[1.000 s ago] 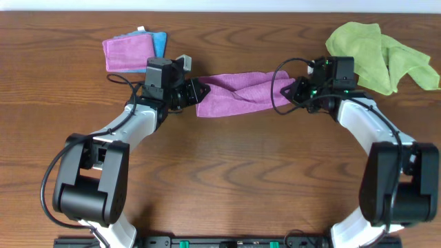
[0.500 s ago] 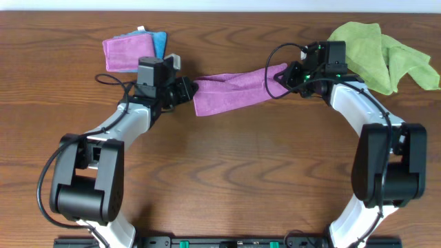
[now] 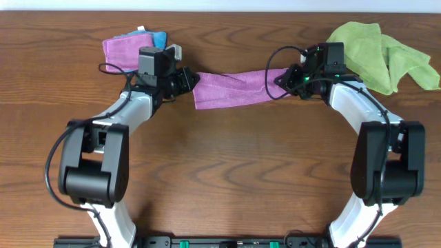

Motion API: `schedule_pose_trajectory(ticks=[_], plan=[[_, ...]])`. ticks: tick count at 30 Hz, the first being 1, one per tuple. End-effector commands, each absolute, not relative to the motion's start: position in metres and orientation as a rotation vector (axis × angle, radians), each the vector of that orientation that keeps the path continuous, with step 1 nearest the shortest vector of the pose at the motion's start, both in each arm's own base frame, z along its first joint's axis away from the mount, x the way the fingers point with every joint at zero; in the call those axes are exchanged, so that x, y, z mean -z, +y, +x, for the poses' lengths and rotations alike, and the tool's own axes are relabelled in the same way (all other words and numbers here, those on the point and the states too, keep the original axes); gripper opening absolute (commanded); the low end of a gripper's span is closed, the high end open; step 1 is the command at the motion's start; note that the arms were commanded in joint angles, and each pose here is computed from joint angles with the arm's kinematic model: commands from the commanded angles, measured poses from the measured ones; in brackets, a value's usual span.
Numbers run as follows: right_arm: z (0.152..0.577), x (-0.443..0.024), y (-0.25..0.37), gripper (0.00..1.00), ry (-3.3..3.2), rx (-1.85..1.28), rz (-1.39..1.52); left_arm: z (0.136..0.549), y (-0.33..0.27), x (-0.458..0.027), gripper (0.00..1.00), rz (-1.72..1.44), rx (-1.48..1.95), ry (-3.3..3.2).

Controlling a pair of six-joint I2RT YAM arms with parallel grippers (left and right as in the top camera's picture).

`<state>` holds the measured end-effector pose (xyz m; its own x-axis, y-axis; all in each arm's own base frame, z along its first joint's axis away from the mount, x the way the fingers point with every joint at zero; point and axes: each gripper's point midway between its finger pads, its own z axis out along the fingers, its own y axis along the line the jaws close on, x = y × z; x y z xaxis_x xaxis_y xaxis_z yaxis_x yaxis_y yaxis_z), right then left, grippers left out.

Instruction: Fold the cloth

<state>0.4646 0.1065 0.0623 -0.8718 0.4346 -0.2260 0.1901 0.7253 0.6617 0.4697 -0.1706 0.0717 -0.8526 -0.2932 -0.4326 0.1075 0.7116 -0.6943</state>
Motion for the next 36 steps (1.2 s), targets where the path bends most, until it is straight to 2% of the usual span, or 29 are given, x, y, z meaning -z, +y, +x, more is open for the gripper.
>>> schedule_pose_trajectory(ticks=[1, 9, 20, 36], plan=[[0.471, -0.059, 0.102, 0.02, 2.558, -0.868, 0.507, 0.477, -0.176, -0.078, 0.06, -0.088, 1.039, 2.371], [0.476, -0.056, 0.094, 0.01, 2.547, -0.815, 0.524, 0.485, -0.183, -0.074, 0.06, -0.069, 1.085, 2.377], [0.474, -0.034, 0.095, 0.01, 2.588, -0.822, 0.55, 0.472, -0.177, -0.057, 0.05, -0.087, 1.035, 2.467], [0.478, -0.031, 0.082, 0.01, 2.572, -0.762, 0.579, 0.461, -0.175, -0.046, 0.06, -0.096, 1.018, 2.535]])
